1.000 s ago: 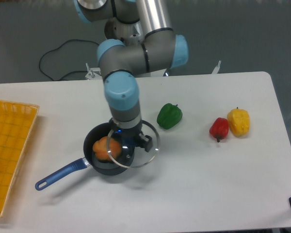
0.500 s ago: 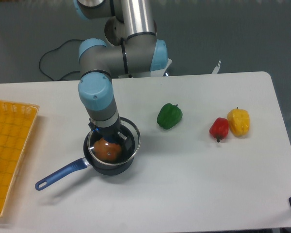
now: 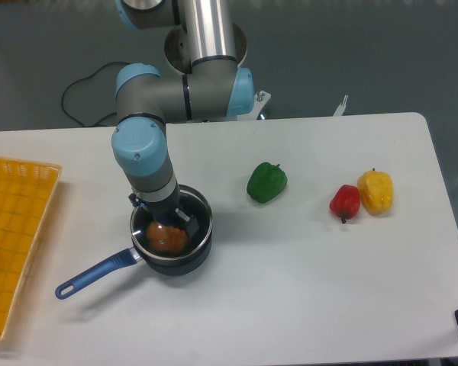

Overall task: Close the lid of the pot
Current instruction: 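Lower the glass lid onto the saucepan rim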

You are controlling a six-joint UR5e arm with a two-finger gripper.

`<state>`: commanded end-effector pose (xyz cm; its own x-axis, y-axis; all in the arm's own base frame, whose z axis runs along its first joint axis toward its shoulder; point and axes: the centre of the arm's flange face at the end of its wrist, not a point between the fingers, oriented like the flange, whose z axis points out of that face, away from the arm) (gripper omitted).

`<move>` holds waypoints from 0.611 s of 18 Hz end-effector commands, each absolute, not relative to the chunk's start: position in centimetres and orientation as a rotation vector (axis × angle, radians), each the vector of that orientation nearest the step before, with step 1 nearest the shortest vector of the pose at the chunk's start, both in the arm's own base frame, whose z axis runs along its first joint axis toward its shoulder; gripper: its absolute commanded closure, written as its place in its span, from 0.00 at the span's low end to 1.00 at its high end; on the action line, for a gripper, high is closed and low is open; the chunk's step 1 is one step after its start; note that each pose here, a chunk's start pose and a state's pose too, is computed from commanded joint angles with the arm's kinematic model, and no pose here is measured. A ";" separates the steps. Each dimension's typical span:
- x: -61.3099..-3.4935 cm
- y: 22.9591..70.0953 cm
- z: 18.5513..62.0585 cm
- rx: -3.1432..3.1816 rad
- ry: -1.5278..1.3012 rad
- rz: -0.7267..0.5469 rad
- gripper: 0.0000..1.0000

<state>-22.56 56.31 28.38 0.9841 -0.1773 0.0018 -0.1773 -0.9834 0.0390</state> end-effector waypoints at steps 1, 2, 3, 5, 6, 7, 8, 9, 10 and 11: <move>-22.5 56.4 28.3 3.089 -0.279 -0.001 0.50; -22.4 56.4 28.1 3.088 -0.278 0.000 0.49; -22.5 56.5 27.8 3.085 -0.274 0.005 0.49; -22.4 56.6 27.5 3.080 -0.268 0.010 0.49; -22.5 56.6 27.4 3.079 -0.268 0.012 0.49; -22.5 56.6 27.4 3.078 -0.264 0.010 0.49; -22.5 56.6 27.4 3.078 -0.264 0.010 0.49; -22.5 56.6 27.4 3.079 -0.261 0.012 0.49; -22.5 56.6 27.4 3.079 -0.261 0.010 0.48; -22.5 56.6 27.4 3.080 -0.259 0.008 0.49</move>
